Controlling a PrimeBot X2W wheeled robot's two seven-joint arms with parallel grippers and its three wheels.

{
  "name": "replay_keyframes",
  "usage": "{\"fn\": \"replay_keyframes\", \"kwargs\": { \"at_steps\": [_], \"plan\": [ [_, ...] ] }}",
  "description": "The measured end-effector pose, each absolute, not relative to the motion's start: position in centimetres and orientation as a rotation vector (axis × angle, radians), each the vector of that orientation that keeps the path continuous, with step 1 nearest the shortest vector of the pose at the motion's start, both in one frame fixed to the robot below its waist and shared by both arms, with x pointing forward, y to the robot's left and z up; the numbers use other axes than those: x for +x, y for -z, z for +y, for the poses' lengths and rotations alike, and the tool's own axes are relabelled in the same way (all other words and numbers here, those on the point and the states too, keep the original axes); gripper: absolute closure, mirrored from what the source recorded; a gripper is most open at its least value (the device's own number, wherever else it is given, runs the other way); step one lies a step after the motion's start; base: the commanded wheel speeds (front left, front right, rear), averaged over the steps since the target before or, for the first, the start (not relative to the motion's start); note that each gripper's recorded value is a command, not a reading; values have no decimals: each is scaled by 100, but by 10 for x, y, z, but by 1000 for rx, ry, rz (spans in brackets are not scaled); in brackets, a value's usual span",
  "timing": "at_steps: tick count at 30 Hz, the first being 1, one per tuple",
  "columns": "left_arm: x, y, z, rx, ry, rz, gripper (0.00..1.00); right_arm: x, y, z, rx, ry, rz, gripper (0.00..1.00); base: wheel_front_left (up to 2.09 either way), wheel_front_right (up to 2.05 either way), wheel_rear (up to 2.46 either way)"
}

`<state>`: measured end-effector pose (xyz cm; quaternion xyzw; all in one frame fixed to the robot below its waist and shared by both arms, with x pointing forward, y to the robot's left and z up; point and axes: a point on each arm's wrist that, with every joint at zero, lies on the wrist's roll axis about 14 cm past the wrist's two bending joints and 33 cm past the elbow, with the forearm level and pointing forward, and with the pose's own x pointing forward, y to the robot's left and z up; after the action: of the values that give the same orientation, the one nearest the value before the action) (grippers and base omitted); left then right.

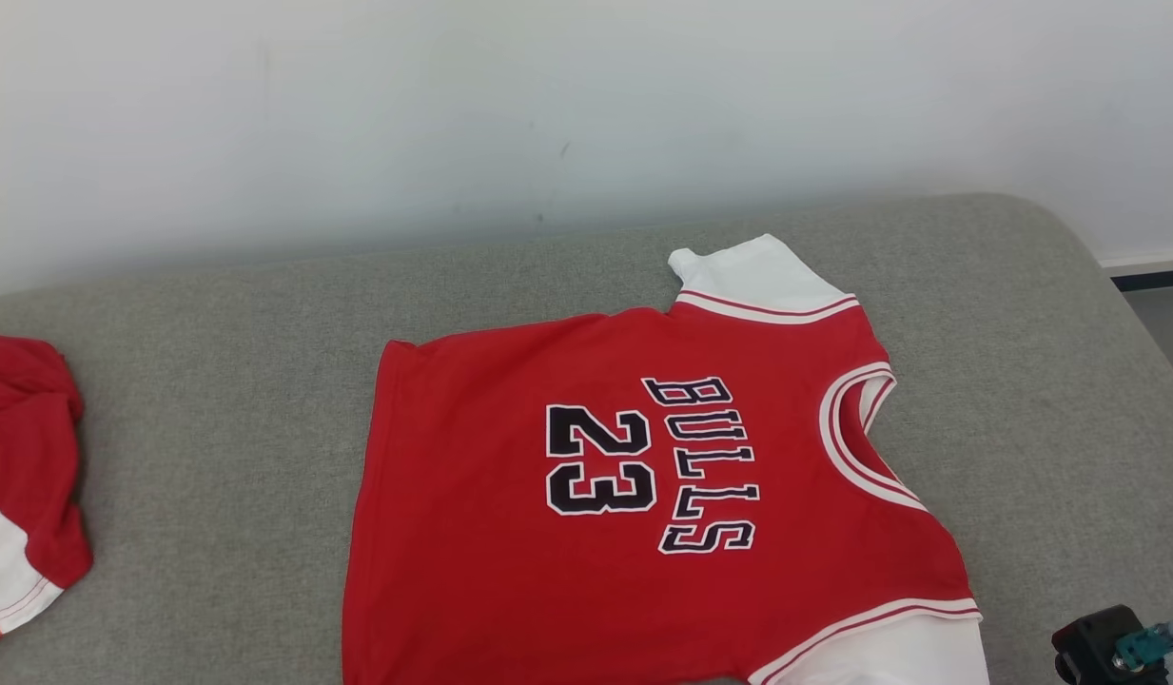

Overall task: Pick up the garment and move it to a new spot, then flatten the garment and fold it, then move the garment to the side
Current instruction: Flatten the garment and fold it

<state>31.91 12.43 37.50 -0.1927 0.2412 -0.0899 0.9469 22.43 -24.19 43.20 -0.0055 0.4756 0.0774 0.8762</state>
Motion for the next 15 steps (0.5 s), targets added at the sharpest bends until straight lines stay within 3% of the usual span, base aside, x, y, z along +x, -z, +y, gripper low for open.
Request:
{"fn": "replay_keyframes", "kwargs": {
  "at_steps": [15],
  "plan": [
    [370, -424, 118, -361, 193, 327, 100, 333, -507, -234, -254, -236, 467, 100, 0, 0, 0]
  ]
}}
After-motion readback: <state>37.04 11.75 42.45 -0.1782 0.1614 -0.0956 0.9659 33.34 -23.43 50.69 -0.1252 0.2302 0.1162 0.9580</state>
